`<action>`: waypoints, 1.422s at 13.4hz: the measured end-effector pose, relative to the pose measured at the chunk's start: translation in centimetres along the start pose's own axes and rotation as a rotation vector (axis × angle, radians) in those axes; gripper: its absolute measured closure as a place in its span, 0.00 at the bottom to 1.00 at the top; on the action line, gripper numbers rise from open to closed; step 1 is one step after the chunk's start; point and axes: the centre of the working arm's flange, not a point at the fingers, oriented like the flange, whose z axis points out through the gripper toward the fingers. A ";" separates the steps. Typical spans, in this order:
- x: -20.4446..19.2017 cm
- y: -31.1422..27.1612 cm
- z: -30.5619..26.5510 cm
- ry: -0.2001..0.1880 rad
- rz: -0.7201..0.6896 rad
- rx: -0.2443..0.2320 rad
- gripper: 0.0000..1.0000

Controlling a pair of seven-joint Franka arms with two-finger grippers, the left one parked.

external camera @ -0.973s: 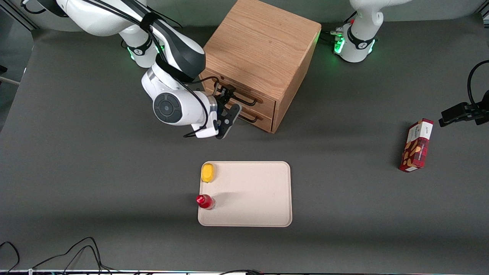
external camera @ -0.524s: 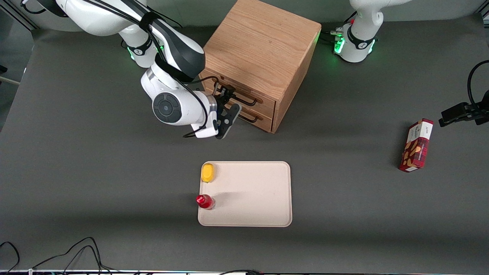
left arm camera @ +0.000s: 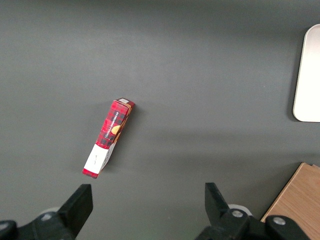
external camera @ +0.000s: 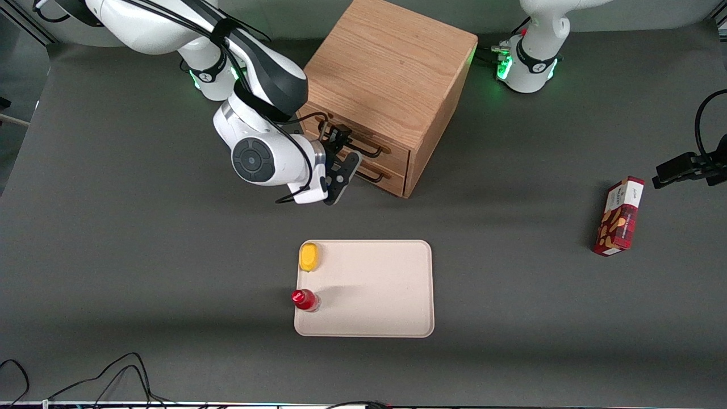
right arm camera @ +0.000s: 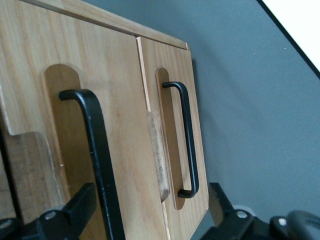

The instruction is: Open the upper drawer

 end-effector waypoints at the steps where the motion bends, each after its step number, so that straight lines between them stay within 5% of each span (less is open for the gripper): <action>1: 0.1 0.2 0.2 -0.001 0.002 0.003 0.00; 6: 0.2 0.9 0.8 -0.004 0.009 0.016 0.00; 19: -0.3 8.8 -2.6 0.063 0.038 -0.045 0.00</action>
